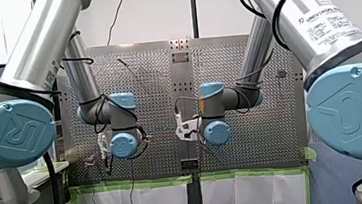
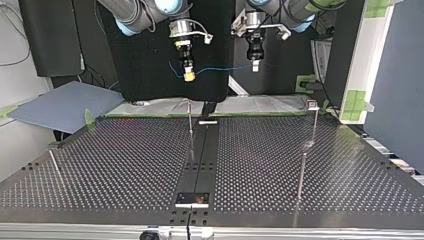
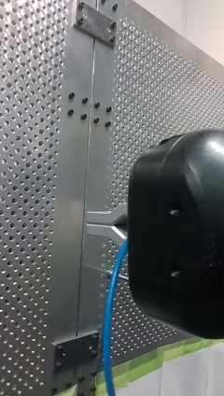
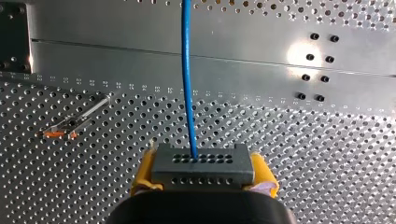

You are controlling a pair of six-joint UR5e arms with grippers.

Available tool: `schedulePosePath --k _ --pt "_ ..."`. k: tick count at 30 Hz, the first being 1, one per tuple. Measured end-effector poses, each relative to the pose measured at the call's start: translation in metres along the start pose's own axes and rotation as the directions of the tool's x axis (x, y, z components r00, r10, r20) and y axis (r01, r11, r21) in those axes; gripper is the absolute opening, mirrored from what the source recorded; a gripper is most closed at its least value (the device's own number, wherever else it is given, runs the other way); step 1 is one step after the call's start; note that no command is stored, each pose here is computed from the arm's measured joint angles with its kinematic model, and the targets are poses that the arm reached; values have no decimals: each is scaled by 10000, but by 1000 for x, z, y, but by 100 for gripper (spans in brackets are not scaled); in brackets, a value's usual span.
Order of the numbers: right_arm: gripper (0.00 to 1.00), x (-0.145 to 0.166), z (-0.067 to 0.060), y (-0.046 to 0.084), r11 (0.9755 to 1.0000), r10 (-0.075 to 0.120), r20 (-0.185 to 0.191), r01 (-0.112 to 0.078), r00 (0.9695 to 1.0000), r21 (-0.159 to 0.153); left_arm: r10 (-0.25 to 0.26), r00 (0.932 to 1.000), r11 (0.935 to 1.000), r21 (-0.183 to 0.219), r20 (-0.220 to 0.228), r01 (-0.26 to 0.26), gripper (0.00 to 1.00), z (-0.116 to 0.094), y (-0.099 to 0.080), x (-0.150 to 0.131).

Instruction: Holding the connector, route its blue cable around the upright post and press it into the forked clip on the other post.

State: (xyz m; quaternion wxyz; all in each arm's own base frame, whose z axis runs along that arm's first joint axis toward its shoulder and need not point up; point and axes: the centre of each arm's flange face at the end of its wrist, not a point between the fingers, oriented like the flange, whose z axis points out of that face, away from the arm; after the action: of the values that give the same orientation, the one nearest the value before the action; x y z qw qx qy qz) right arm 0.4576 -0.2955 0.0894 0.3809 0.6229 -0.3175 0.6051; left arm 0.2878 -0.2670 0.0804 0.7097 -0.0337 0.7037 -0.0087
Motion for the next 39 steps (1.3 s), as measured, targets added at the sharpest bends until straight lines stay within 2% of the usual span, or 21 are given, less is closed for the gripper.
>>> schedulePosePath --k 18,28,39 --pt "0 0 0 0 10000 1 -3 -1 10000 1 -1 10000 10000 6 -4 1 0 0 0 0" --pt "0 0 0 0 10000 0 0 0 10000 0 402 9971 9990 201 -651 -390 0 -28 12 17" --pt "0 0 0 0 10000 0 1 0 10000 0 450 9964 9988 205 -721 -436 0 -31 14 19"
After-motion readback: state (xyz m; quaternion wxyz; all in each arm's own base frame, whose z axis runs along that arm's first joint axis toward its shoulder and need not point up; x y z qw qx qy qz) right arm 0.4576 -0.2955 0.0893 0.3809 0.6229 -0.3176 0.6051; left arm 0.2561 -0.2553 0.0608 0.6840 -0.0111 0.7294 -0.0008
